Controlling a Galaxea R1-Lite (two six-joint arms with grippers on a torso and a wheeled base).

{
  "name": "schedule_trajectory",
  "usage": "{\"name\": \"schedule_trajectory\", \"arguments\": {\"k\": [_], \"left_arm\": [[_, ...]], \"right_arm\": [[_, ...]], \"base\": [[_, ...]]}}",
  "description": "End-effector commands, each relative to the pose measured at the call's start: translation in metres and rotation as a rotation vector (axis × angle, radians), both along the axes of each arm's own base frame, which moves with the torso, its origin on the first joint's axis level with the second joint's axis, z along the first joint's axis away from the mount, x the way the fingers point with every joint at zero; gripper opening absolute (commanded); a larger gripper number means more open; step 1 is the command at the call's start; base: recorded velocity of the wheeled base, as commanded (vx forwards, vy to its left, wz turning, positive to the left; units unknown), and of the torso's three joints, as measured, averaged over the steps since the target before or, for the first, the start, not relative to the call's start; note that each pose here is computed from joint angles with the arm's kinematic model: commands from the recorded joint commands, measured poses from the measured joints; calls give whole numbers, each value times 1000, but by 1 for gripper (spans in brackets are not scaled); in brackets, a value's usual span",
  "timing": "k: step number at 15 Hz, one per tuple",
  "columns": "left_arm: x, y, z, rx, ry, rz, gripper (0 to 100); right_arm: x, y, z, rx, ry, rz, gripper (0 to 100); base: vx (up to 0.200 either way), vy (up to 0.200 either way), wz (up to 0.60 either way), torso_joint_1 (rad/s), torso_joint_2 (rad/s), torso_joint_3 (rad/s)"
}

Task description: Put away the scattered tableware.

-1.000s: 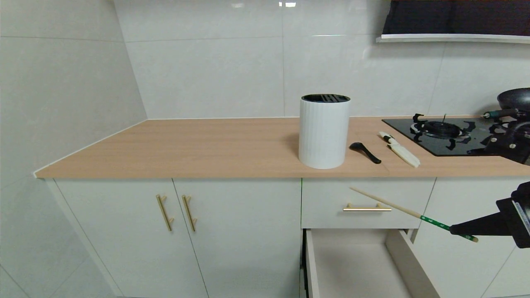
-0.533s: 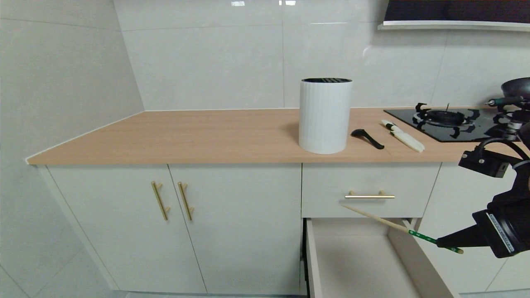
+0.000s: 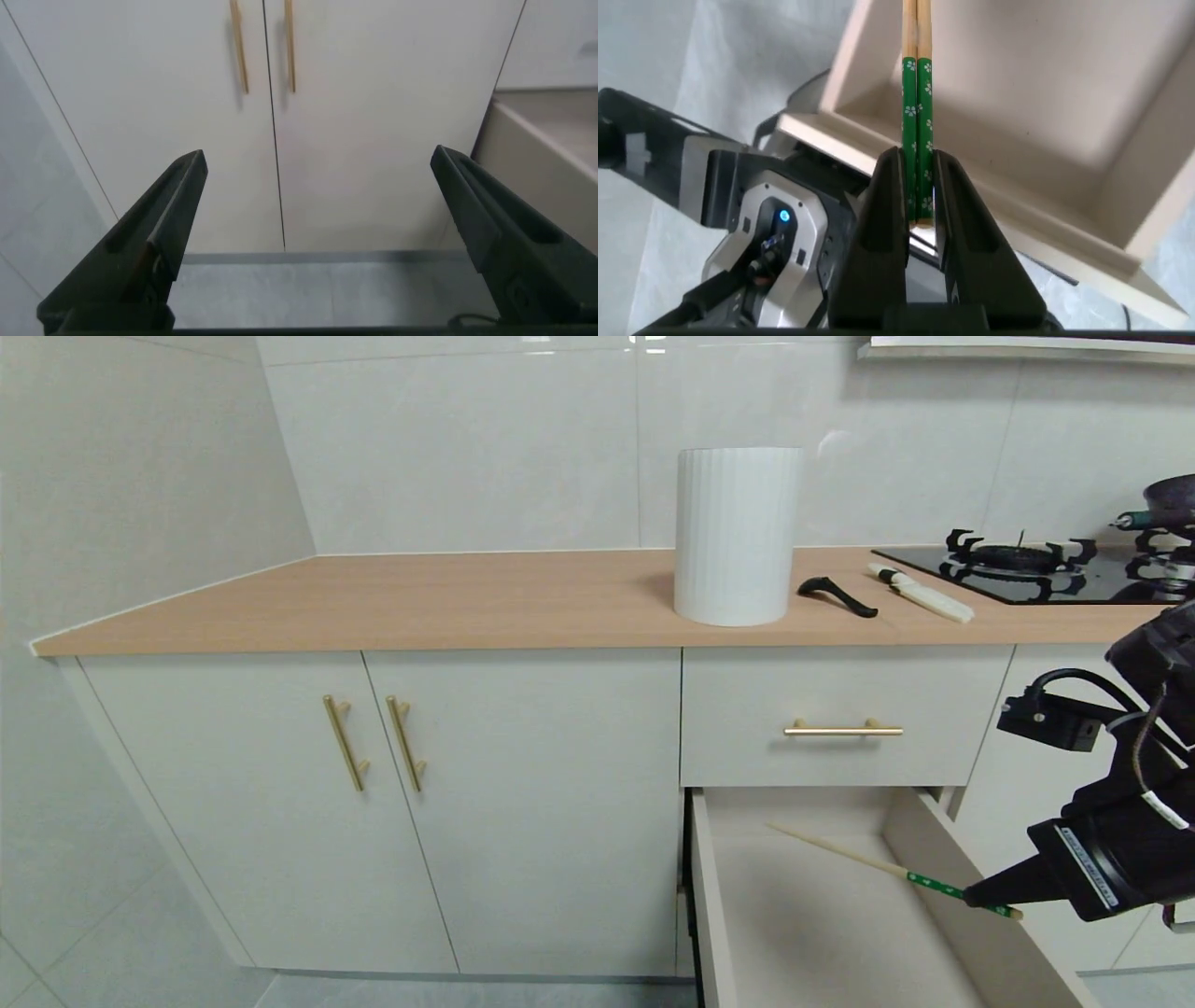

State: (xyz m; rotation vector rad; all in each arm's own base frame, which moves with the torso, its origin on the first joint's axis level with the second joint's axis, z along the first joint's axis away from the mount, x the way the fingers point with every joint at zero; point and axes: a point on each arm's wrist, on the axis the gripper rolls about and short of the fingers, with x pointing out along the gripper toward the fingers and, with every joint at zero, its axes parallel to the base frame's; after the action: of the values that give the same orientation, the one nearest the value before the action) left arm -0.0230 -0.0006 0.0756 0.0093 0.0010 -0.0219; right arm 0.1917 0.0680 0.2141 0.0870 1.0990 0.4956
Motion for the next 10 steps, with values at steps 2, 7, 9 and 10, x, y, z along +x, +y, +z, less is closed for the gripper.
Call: {"name": "schedule_trajectory", "arguments": {"k": [2,7,9,10], "left_arm": [[0,0,0,0,0,0,100],[0,0,0,0,0,0,100],[0,0,0,0,0,0,100],[0,0,0,0,0,0,100]], "right_arm": [[4,2,-5,-7,22,2,0],[28,8,-23,-14,13,-15,0],[57,15,-52,-68,48,-88,0],[69,19,-65,-77,88,-147,0]], "base": [[0,0,0,-37,141,80],[0,0,0,-3,11,6],[0,0,0,0,0,0],[0,0,0,0,0,0]]}}
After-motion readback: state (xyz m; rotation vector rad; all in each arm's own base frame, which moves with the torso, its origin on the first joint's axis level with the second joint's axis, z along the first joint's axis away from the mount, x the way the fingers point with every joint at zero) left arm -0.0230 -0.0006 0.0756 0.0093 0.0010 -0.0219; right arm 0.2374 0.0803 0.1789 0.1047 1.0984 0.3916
